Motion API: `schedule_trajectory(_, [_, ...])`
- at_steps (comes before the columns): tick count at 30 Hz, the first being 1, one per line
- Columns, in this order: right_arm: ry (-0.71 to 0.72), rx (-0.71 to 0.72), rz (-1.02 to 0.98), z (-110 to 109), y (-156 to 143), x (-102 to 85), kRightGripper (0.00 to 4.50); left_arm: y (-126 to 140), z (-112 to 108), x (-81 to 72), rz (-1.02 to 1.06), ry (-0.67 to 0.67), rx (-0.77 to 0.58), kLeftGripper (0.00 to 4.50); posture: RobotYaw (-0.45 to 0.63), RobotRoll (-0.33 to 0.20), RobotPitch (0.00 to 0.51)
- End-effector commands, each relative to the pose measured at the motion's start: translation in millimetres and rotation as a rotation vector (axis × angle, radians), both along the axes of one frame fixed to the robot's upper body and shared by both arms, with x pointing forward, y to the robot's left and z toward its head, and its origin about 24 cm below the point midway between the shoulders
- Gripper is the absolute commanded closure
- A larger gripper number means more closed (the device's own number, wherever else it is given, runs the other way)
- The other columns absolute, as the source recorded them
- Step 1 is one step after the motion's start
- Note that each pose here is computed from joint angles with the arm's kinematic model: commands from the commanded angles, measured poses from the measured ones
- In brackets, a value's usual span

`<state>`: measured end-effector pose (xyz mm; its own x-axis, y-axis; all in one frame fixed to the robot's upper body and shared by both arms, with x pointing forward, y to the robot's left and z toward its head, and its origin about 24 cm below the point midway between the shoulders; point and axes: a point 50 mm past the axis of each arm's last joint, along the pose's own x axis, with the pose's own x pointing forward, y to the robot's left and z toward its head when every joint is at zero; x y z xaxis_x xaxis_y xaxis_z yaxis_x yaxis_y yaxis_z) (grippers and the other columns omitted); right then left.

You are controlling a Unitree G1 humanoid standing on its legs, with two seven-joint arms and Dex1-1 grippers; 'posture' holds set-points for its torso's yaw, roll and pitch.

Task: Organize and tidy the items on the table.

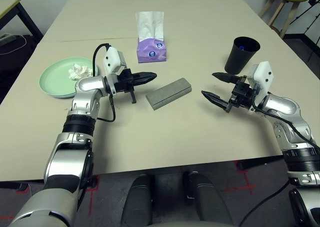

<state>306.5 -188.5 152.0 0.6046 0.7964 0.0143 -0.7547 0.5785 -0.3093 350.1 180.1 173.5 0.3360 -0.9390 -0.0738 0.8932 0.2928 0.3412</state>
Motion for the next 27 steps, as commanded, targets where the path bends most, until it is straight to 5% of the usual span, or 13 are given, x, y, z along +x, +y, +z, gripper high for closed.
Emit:
schedule_trajectory(1, [0.012, -0.029, -0.013, -3.4, -2.1, 0.8, 0.00, -6.4, -3.7, -12.5, -0.123, 0.017, 0.003, 2.41, 0.03, 0.000, 0.163])
schedule_trajectory(7, [0.028, -0.085, -0.061, 4.8, -24.0, 4.4, 0.00, -19.5, -9.1, -23.7, -0.238, 0.015, -0.018, 0.04, 0.02, 0.000, 0.178])
schedule_trajectory(16, [0.166, -0.601, 0.071, 5.7, -73.1, 0.1, 0.00, -43.3, -8.9, -29.6, -0.258, 0.012, -0.034, 0.02, 0.04, 0.000, 0.180])
schedule_trajectory(27, [0.319, -1.199, 0.264, 34.1, -105.9, 11.6, 0.00, -39.2, -14.5, -36.4, -0.198, 0.030, -0.051, 0.02, 0.05, 0.000, 0.184])
